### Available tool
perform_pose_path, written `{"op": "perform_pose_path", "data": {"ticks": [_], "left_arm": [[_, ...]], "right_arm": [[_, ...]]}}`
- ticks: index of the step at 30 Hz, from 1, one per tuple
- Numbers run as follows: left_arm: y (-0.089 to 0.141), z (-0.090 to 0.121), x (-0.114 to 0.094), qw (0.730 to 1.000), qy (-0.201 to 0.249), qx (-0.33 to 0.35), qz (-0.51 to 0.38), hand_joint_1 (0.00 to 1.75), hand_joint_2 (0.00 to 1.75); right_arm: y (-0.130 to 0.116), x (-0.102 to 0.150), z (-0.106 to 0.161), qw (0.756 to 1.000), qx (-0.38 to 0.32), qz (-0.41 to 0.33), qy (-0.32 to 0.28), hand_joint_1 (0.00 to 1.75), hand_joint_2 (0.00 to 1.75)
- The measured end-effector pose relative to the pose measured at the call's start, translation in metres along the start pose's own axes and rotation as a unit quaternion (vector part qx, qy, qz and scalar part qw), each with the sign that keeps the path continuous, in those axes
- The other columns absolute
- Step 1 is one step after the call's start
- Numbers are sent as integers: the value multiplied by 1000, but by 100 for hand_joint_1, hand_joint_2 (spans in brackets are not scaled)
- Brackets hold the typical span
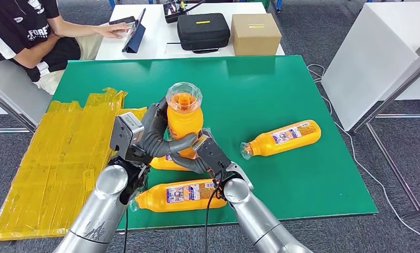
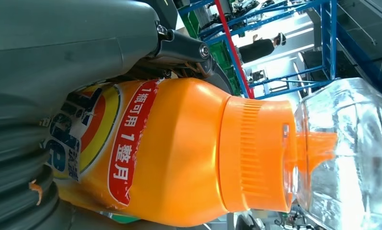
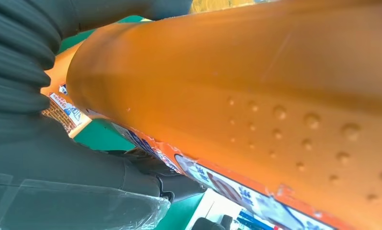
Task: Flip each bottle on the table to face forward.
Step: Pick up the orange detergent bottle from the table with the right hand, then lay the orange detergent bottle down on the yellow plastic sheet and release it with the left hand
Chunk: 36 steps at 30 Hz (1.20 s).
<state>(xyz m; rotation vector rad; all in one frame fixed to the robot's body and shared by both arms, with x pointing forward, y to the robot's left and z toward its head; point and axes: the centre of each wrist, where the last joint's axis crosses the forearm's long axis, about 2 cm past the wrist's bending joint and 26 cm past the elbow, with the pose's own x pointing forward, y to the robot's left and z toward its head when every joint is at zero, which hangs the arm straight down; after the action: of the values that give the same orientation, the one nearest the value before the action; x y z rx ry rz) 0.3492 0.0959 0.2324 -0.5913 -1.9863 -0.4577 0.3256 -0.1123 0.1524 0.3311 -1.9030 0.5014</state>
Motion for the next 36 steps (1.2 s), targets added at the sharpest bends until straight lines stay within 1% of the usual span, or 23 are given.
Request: {"op": "perform_pose_path", "data": {"ticks": [2,3,6,7,11,13,22,25,29,33,34,36], "left_arm": [[0,0,0,1000,0,-1,1,175,175],[-1,0,0,1000,0,-1,2,175,175],[-1,-1,0,1000,-1,-1,4,175,175],[-2,0,0,1000,0,-1,5,175,175],[-1,5,-3,1000,6,9,2,175,175],[3,10,-4,1000,5,23,0,175,175],[44,44,-7,995,-11,95,-3,175,175],[56,56,-8,991,-13,129,-18,175,175],[75,71,-7,978,-6,189,-84,175,175],[89,84,-4,965,-2,226,-132,175,175],[92,86,-3,957,2,237,-164,175,175],[100,92,1,931,17,262,-254,175,175]], "right_arm": [[0,0,1,1000,-1,0,-1,175,175],[0,1,1,1000,-2,0,-1,153,175],[0,2,2,1000,-7,0,-3,22,175],[0,3,2,1000,-9,0,-6,0,175],[-1,10,2,999,-21,4,-27,0,175],[-3,16,3,999,-32,8,-42,0,175],[-32,37,25,987,-106,65,-98,0,175],[-43,42,34,980,-138,88,-110,0,175],[-59,48,46,967,-184,127,-120,0,175],[-71,52,55,957,-211,155,-124,0,175],[-73,53,57,954,-219,165,-124,0,175],[-76,54,65,944,-239,189,-124,0,175]]}}
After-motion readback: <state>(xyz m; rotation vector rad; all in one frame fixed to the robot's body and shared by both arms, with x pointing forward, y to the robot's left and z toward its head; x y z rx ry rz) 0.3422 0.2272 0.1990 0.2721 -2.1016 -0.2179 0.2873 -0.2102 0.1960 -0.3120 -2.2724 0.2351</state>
